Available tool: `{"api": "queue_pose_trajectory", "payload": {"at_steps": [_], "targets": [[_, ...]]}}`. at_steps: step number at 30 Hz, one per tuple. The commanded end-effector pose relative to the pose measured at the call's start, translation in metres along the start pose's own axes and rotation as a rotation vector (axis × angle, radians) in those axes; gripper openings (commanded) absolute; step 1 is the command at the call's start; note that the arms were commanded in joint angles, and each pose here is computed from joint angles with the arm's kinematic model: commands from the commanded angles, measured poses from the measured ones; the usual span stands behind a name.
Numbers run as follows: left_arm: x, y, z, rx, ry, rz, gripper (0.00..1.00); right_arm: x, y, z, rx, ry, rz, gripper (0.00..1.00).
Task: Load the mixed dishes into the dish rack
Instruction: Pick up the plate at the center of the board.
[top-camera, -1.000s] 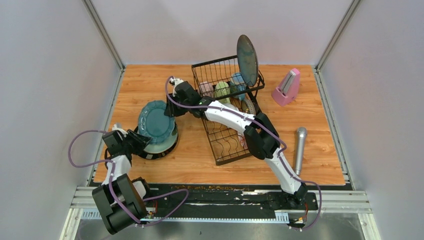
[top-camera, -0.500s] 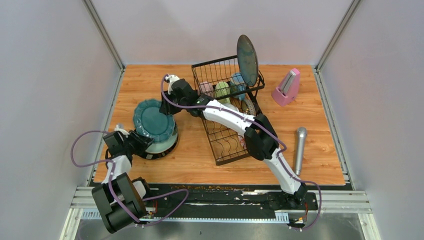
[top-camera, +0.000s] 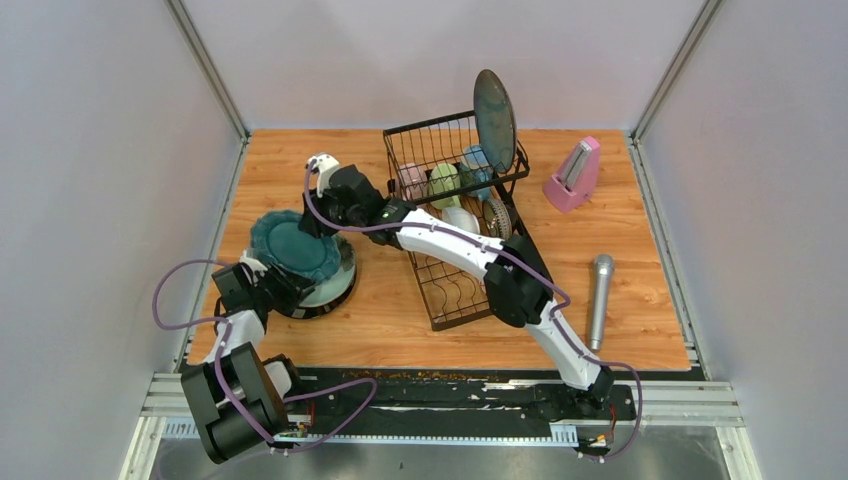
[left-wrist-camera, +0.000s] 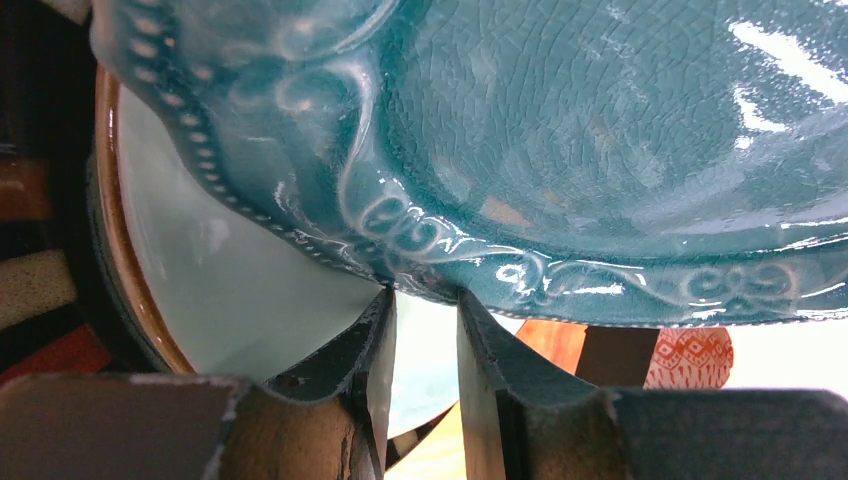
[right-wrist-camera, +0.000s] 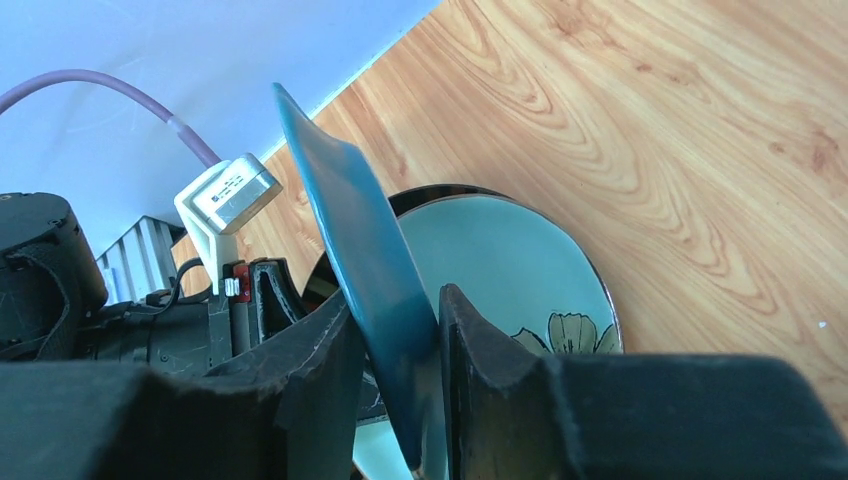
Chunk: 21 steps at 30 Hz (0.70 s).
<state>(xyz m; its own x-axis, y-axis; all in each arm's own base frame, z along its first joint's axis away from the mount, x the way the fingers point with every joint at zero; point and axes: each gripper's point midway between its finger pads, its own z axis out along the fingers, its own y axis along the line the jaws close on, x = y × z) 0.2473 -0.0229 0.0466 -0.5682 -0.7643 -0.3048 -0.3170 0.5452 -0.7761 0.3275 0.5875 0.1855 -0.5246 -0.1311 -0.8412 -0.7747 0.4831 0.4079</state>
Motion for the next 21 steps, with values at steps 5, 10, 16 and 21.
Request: {"api": "queue_pose_trajectory", "payload": {"at_steps": [5,10,16,21], "targets": [[-0.017,-0.031,0.000,0.128,-0.037,0.105,0.35,0.083,0.037,-0.006,-0.065,0.238,-0.017,0.11],[-0.020,-0.033,-0.002,0.118,-0.040,0.116,0.37,0.071,0.036,-0.011,-0.032,0.205,-0.017,0.01],[-0.029,-0.042,-0.012,0.094,-0.073,0.149,0.50,0.048,0.039,-0.026,0.000,0.156,-0.009,0.00],[-0.040,-0.055,-0.029,0.064,-0.132,0.183,0.60,0.031,0.041,-0.041,0.026,0.120,-0.013,0.00]]}}
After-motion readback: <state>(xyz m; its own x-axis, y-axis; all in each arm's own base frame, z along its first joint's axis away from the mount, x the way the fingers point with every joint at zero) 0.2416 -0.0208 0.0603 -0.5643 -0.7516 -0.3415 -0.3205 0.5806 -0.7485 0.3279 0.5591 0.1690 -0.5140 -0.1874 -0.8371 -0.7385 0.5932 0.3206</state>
